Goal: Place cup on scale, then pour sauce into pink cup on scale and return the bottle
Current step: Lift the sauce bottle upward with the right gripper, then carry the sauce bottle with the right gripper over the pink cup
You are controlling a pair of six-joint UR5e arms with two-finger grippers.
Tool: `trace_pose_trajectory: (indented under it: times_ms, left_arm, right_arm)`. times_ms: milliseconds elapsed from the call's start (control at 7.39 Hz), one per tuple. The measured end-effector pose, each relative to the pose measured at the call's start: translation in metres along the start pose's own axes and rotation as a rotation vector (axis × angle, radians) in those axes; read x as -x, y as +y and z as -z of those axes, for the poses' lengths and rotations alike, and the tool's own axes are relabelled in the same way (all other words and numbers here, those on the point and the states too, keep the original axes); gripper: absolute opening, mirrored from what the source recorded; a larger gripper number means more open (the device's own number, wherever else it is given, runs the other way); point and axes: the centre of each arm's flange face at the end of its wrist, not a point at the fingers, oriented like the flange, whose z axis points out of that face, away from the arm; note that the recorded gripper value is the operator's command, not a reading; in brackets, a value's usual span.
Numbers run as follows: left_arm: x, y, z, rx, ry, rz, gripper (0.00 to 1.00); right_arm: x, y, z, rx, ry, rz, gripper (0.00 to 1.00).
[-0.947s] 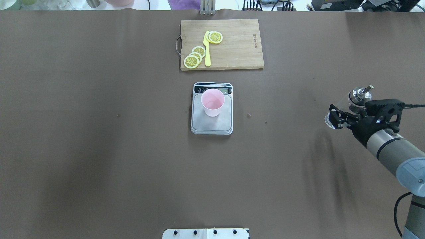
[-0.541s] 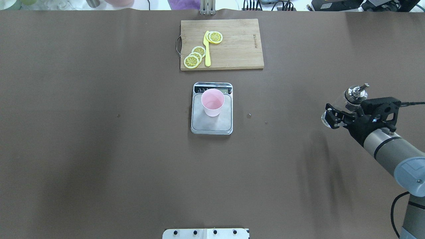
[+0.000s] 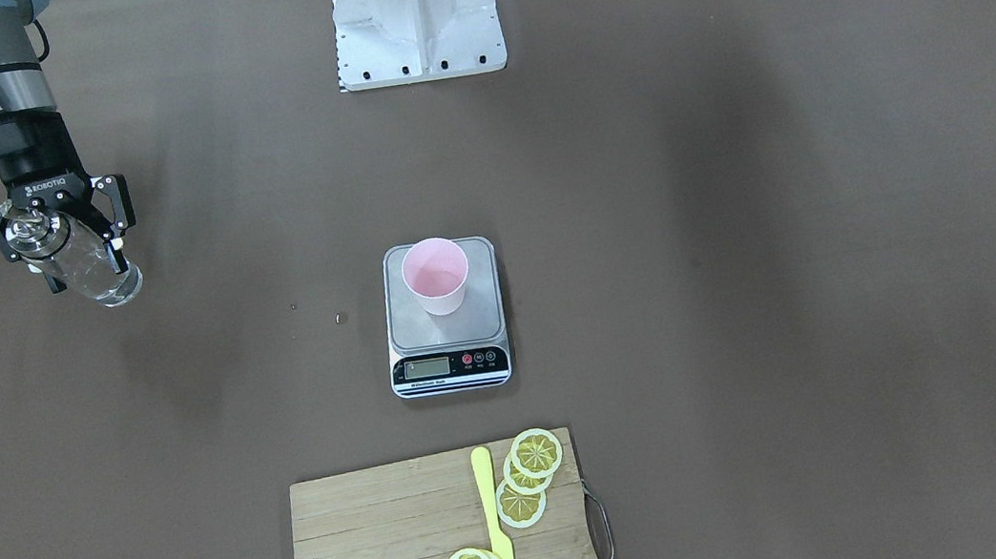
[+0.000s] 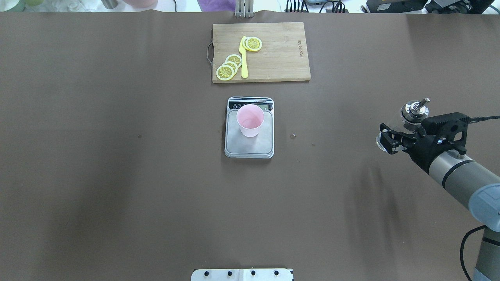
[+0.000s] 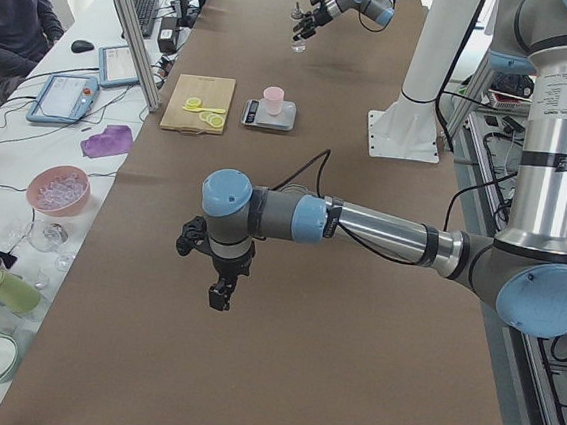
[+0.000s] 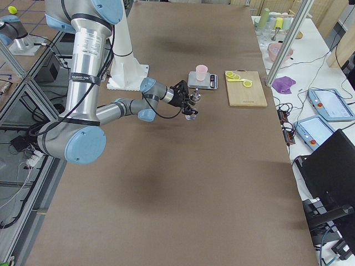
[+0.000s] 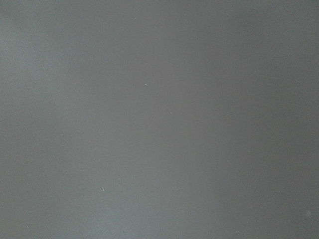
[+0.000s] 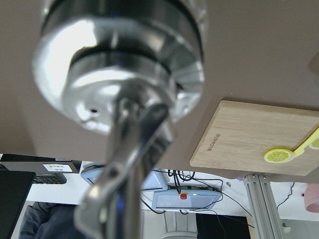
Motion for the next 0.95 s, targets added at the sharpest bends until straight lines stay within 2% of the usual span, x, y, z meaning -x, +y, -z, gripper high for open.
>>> trace_pose_trajectory:
  times_ms: [676,947]
  left_arm:
    - [0.001,0.002,-0.002,0.004,0.001,0.004,0.99]
    - [0.002,0.002,-0.003,0.007,0.001,0.012,0.99]
  right_arm:
    - [0.008,-0.006,0.004,0.011,-0.029,0.074,0.0]
    - [0.016,-0.009,-0.004,0.027,0.011,0.095,0.0]
